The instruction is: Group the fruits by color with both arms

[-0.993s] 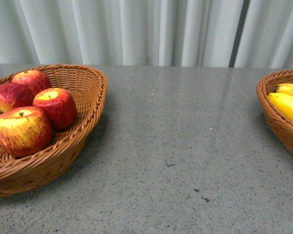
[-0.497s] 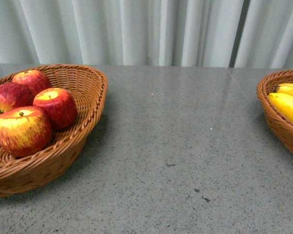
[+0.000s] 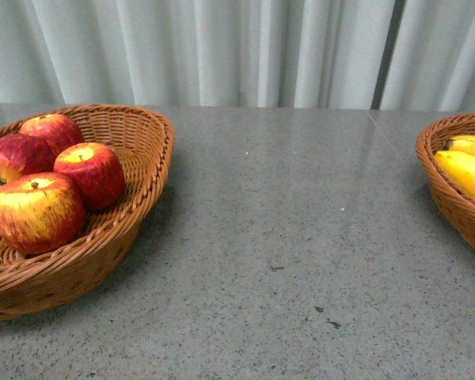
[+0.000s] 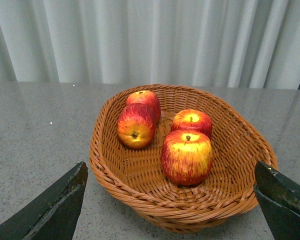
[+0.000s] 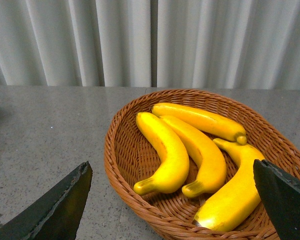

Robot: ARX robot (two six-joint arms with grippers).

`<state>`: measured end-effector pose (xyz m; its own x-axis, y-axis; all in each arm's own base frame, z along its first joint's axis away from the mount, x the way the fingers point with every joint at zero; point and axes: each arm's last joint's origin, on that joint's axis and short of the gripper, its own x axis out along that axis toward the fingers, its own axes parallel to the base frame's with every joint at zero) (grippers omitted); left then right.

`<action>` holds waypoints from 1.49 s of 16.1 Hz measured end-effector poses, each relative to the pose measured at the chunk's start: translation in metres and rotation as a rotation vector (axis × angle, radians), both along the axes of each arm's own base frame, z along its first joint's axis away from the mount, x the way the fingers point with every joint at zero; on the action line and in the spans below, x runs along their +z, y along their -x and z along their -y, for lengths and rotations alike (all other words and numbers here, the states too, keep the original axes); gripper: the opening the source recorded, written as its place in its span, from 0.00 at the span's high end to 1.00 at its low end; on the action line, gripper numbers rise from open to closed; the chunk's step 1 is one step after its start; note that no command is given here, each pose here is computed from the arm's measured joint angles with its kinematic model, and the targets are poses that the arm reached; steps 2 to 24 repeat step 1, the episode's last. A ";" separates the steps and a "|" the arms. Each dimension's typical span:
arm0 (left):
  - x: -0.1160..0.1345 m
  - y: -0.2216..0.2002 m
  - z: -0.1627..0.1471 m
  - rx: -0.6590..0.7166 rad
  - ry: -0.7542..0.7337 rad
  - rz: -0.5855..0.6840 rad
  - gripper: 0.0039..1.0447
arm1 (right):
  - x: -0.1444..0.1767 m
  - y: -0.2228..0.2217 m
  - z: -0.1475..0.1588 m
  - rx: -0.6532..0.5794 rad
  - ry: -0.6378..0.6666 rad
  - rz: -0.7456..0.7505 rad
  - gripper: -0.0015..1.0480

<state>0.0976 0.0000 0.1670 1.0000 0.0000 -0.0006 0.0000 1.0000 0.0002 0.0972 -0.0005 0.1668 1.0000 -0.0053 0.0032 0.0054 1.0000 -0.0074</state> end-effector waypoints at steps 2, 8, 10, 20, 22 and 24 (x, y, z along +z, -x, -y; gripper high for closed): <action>0.000 0.000 0.000 0.000 0.000 0.000 0.06 | 0.000 0.000 0.000 0.000 0.000 0.000 0.06; 0.000 0.000 0.000 0.000 0.000 0.000 0.06 | 0.000 0.000 0.000 0.000 0.000 0.000 0.06; 0.000 0.000 0.000 0.000 0.000 0.000 0.06 | 0.000 0.000 0.000 0.000 0.000 0.000 0.06; 0.000 0.000 0.000 0.000 0.000 0.000 0.06 | 0.000 0.000 0.000 0.000 0.000 0.000 0.06; 0.000 0.000 0.000 0.000 0.000 0.000 0.06 | 0.000 0.000 0.000 0.000 0.000 0.000 0.06; 0.000 0.000 0.000 0.000 0.000 0.000 0.06 | 0.000 0.000 0.000 0.000 0.000 0.000 0.06</action>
